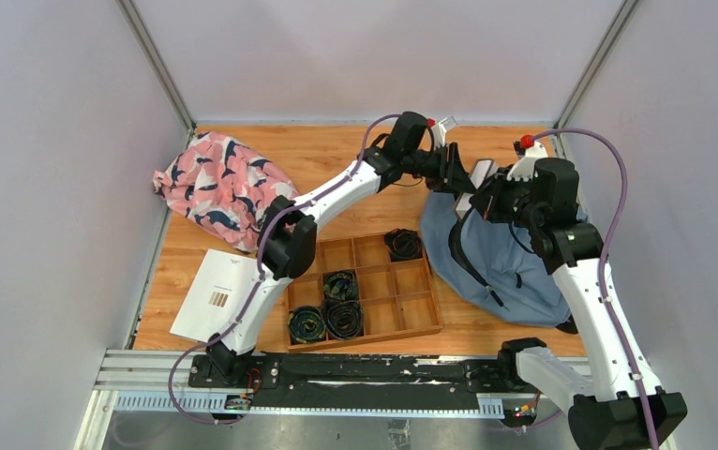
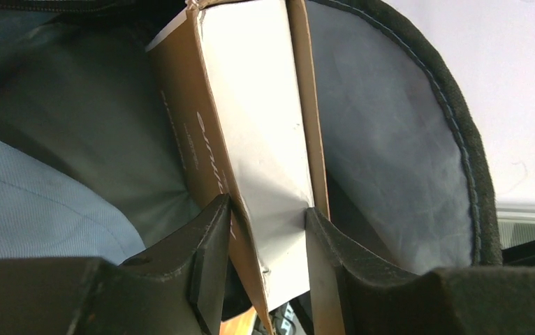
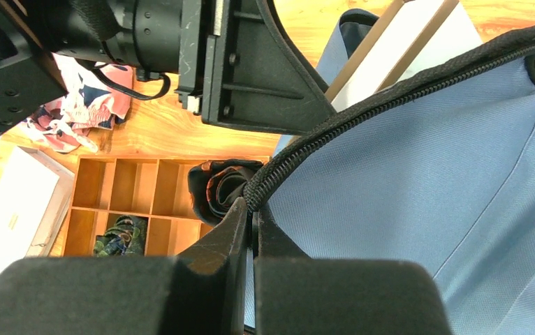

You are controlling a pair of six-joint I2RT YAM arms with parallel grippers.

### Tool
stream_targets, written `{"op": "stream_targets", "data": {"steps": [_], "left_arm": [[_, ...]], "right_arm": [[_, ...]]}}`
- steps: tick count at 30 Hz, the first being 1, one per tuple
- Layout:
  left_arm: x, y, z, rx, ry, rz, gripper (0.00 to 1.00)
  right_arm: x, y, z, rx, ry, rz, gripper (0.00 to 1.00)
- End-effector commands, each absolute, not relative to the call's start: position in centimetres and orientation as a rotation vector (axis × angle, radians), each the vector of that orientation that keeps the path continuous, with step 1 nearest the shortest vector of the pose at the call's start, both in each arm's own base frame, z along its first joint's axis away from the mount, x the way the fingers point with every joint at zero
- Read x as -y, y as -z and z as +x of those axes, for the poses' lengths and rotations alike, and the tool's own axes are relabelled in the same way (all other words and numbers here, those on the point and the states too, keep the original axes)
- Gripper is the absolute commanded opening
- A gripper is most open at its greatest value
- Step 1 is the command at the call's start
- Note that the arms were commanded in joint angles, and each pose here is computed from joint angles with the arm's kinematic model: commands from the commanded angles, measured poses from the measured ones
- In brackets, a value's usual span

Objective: Pack the student bag
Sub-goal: Place the book in the student bag.

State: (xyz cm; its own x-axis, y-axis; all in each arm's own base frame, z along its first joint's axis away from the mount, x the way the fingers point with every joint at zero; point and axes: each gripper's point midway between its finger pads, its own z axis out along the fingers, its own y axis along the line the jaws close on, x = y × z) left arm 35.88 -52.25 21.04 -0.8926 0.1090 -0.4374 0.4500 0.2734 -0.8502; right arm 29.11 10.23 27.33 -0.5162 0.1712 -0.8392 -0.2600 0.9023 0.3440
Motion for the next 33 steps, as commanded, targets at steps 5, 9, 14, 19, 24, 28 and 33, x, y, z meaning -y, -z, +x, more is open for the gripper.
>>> {"op": "stream_targets", "data": {"steps": [5,9,14,19,24,28,33], "left_arm": [[54.2,-14.1,35.1,-2.386,1.605,0.511,0.28],[53.8,-11.6,35.2,-2.452,1.542,0.494,0.28],[52.7,-9.5,35.7,-2.498,1.409,0.511,0.28],[53.1,-10.0,34.5,-2.487,1.439,0.560,0.32],[53.6,-11.9,32.7,-2.440,1.442,0.656,0.41],[53.3,-13.6,32.4,-2.393,1.440,0.705,0.51],[54.2,-15.7,32.0,-2.322,1.525,0.720,0.56]], "right_arm": [[-11.2,-31.1,29.2,-1.934,-0.615,-0.084,0.00],[-11.6,-31.4,29.1,-1.939,-0.639,-0.092,0.00],[-12.0,-31.1,29.3,-1.953,-0.663,-0.095,0.00],[-12.4,-30.7,29.3,-1.975,-0.685,-0.128,0.00],[-12.5,-30.1,29.5,-2.001,-0.681,-0.147,0.00],[-12.6,-29.6,29.7,-2.015,-0.684,-0.148,0.00],[-12.6,-29.3,29.6,-2.022,-0.685,-0.147,0.00]]}}
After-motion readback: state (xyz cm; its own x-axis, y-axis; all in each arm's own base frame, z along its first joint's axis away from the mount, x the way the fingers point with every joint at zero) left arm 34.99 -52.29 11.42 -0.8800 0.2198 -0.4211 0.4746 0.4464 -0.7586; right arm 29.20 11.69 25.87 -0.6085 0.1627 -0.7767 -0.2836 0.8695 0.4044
